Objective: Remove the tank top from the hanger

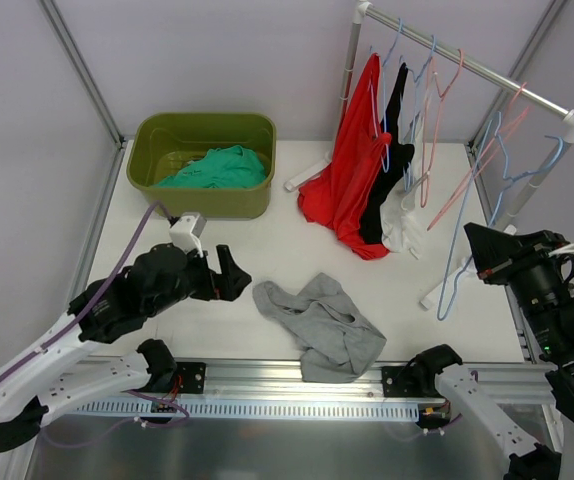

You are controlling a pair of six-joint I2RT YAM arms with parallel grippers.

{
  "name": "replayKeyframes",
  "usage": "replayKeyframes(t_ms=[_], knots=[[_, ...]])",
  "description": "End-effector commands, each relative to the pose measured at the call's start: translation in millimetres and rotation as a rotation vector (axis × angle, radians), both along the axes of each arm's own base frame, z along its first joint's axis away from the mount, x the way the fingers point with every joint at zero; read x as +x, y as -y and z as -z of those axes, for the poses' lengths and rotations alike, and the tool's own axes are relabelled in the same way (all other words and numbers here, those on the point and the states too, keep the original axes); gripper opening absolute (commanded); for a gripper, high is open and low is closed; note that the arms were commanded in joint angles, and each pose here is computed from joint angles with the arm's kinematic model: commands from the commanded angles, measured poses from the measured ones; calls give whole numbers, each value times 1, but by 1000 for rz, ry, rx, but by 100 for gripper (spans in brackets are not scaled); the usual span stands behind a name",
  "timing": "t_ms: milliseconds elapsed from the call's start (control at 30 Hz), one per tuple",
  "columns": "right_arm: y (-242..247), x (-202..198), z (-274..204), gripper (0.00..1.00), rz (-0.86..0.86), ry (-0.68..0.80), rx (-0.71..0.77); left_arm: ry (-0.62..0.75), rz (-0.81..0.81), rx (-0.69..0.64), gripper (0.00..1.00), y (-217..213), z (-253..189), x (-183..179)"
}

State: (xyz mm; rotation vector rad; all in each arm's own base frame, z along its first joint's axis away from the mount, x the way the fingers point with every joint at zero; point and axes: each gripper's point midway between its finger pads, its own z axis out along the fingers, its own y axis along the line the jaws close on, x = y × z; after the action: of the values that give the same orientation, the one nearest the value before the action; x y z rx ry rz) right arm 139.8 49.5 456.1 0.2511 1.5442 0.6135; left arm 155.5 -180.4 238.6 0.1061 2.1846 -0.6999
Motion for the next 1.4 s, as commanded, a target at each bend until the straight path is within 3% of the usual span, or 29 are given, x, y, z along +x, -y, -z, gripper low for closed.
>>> replayKeyframes(t_ms=[0, 533, 867, 1100, 1367], knots=[[1, 4, -11, 0, 14, 10, 10, -12, 1, 85, 99, -23, 7, -10], [-17, 96, -7, 0, 121, -105, -45, -24, 82, 154, 99, -33, 31, -25], [21, 117, -8, 0, 359, -118, -52, -27, 71, 142, 99, -35, 35, -27], [15, 148, 3, 0, 250, -184, -43, -25, 66, 131, 99, -36, 35, -28], [21, 170, -2, 0, 258, -195, -51, -18, 50, 123, 99, -39, 35, -28]])
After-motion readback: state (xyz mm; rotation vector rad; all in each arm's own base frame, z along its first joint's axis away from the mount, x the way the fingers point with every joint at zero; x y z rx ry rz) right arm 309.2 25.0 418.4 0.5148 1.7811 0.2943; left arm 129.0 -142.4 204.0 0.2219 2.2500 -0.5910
